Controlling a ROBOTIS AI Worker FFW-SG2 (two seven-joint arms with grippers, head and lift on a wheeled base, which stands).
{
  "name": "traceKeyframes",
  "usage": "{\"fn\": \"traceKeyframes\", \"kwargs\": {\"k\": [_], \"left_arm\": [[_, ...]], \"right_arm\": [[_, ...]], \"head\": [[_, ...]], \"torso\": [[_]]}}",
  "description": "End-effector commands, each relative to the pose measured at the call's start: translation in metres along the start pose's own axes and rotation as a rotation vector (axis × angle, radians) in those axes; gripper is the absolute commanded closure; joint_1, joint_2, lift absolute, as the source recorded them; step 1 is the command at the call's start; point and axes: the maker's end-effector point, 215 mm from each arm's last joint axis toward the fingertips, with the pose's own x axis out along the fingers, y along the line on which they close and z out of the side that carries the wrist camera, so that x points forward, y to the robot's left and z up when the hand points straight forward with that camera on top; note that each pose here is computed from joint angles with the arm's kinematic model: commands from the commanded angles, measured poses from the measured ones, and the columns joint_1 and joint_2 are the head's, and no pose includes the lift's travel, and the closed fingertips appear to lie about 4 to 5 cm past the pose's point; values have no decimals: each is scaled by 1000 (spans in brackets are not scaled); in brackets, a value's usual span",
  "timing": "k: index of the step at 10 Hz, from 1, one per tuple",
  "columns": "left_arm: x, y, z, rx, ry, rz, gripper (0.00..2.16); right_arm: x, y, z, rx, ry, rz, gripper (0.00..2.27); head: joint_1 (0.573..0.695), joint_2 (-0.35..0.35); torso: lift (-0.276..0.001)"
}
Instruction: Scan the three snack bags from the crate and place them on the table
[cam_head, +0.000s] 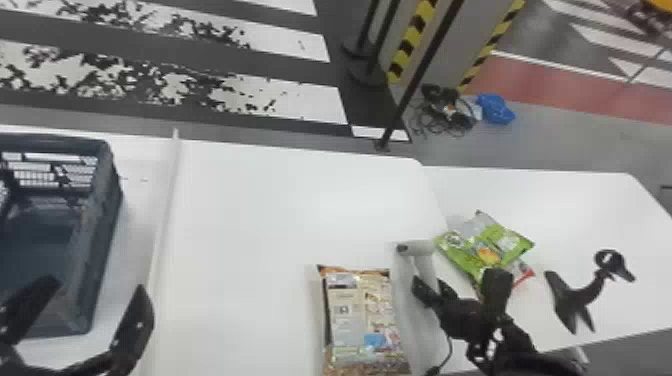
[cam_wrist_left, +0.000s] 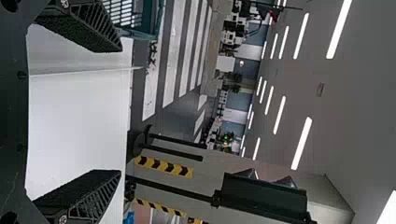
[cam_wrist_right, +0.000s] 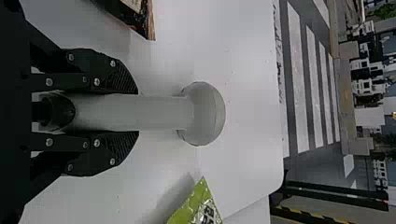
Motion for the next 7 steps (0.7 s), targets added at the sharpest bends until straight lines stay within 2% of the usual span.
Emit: {"fn": "traceKeyframes", "kwargs": {"k": [1, 3, 5, 7], "left_arm": [[0, -1, -1, 1, 2, -2, 63], [1, -3, -2, 10, 4, -1, 63], [5, -7, -6, 6, 13, -9, 63], [7, -7, -11, 2, 22, -3, 63]], "right_arm": [[-15, 0, 3, 5, -44, -29, 2196], [-66, 10, 24, 7, -185, -91, 2199], [-116, 40, 38, 47, -288, -71, 2199], [-146, 79, 35, 100, -319, -6, 2196]], "head": [[695, -350], [695, -350], [695, -350], [695, -350]], "torso": [[-37], [-37], [-37], [-37]]}}
